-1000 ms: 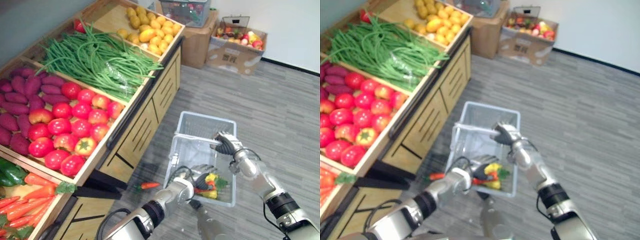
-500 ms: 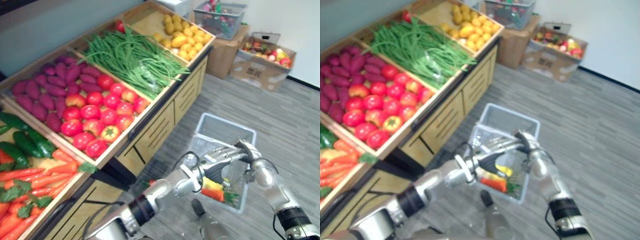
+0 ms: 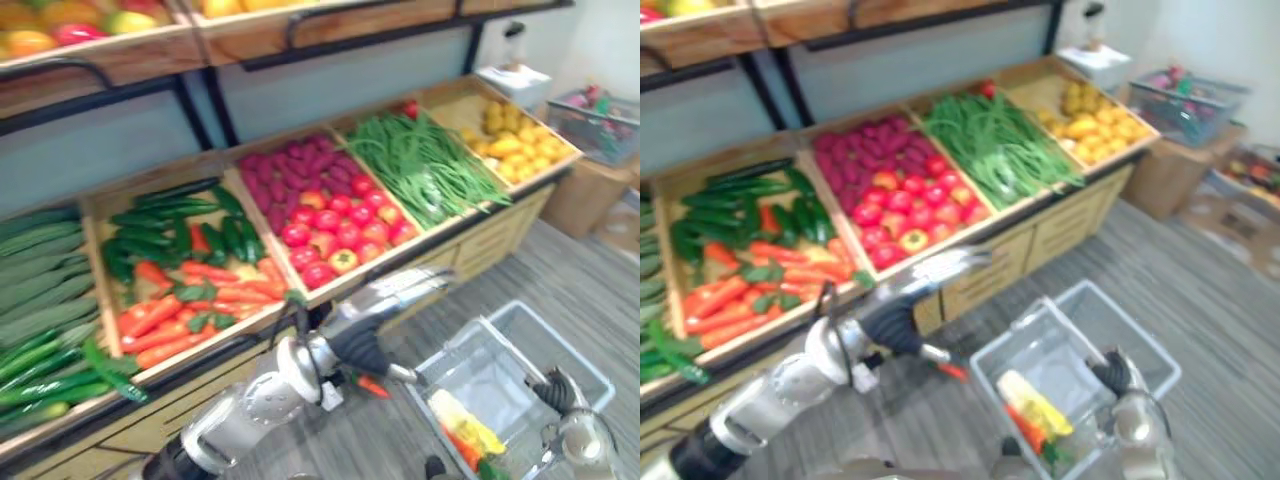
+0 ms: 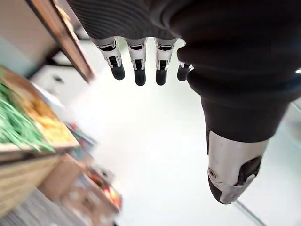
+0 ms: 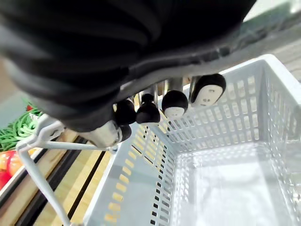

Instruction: Pick vegetable in the basket

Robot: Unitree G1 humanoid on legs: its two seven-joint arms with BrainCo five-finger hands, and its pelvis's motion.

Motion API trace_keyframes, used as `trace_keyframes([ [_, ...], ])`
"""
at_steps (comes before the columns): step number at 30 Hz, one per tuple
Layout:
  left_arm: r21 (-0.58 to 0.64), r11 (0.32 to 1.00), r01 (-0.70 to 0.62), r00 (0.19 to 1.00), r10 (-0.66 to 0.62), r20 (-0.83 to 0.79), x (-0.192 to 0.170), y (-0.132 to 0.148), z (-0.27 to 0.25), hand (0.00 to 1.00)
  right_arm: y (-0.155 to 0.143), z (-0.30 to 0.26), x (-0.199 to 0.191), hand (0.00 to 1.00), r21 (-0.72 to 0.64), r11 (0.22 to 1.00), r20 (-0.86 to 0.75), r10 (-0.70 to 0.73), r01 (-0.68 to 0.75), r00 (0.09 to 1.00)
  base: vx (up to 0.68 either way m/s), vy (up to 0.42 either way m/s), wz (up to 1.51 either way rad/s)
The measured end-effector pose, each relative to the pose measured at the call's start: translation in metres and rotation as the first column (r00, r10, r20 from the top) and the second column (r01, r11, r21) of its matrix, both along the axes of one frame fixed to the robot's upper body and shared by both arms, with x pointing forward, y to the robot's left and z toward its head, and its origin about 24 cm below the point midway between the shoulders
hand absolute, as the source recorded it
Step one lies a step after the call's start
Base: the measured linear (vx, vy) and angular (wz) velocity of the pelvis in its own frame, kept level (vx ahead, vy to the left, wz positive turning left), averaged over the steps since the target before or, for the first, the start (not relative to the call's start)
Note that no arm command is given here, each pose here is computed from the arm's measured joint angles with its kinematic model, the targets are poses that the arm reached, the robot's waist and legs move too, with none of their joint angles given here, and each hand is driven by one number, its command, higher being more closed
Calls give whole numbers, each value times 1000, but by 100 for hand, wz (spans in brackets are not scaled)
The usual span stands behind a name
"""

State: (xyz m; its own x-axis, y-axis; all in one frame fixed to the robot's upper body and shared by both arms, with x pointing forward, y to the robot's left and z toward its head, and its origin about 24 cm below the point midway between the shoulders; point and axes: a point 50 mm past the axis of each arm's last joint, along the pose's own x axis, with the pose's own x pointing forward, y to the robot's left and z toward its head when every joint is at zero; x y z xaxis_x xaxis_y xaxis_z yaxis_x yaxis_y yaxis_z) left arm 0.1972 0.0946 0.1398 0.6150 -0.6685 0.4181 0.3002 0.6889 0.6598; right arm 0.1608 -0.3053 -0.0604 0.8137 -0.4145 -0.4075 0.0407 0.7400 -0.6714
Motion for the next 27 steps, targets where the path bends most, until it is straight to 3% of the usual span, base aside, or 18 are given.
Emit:
trace_keyframes([
  [2, -126, 973, -194, 981, 191, -34, 3, 24, -2, 0, -5, -15, -18, 100, 34, 996, -51, -85, 87, 995, 32, 19, 104],
  [4, -232, 896, -378, 926, 366, -93, 7, 47, -9, 0, -5, -31, -34, 100, 86, 978, -103, -180, 189, 978, 58, -10, 97],
  [6, -291, 736, -611, 792, 568, -225, 9, 78, -30, 0, -5, -47, -54, 100, 108, 951, -181, -267, 288, 947, 14, -50, 87],
  [7, -291, 692, -660, 751, 609, -255, 8, 86, -36, 0, -6, -51, -58, 100, 114, 944, -199, -284, 310, 938, 7, -66, 78],
  [9, -219, 524, -823, 567, 748, -345, 3, 118, -65, 0, -3, -61, -75, 100, 126, 908, -254, -360, 400, 898, 14, -80, 67],
  [10, -189, 481, -856, 516, 776, -363, 1, 125, -73, 0, -1, -64, -79, 100, 125, 900, -269, -375, 418, 887, 2, -63, 43],
  [12, -78, 289, -954, 295, 861, -414, -12, 156, -102, 0, 4, -71, -95, 100, 125, 875, -315, -412, 468, 855, -10, -53, 26],
  [13, -50, 236, -971, 235, 876, -422, -17, 162, -110, 0, 6, -72, -98, 100, 126, 869, -318, -421, 478, 849, -16, -52, 20],
  [14, 5, 123, -992, 109, 897, -429, -27, 176, -122, 0, 9, -75, -108, 100, 120, 857, -328, -443, 502, 835, -17, -35, 11],
  [15, 20, 62, -998, 47, 897, -440, -33, 182, -127, 0, 10, -75, -110, 100, 124, 849, -330, -452, 513, 828, -15, -46, 6],
  [17, 66, -171, -983, -182, 870, -458, -59, 203, -142, 0, 16, -79, -122, 100, 128, 823, -343, -487, 554, 803, 4, -36, 2],
  [19, 124, -347, -930, -363, 804, -471, -84, 221, -159, 0, 21, -81, -129, 100, 126, 805, -352, -510, 579, 785, 0, 0, 0],
  [20, 133, -403, -906, -413, 768, -489, -92, 226, -164, 0, 23, -82, -131, 100, 127, 802, -355, -513, 584, 782, 4, -19, 8],
  [22, 215, -596, -774, -592, 560, -579, -128, 237, -193, 0, 28, -84, -138, 100, 140, 769, -364, -546, 624, 755, -8, -12, 22],
  [25, 347, -688, -637, -692, 312, -651, -165, 231, -226, 0, 31, -86, -143, 100, 146, 741, -372, -573, 655, 731, 4, 4, 21],
  [27, 487, -697, -527, -752, 115, -649, -198, 214, -253, 0, 32, -88, -147, 100, 145, 723, -385, -588, 675, 712, 26, 11, 14],
])
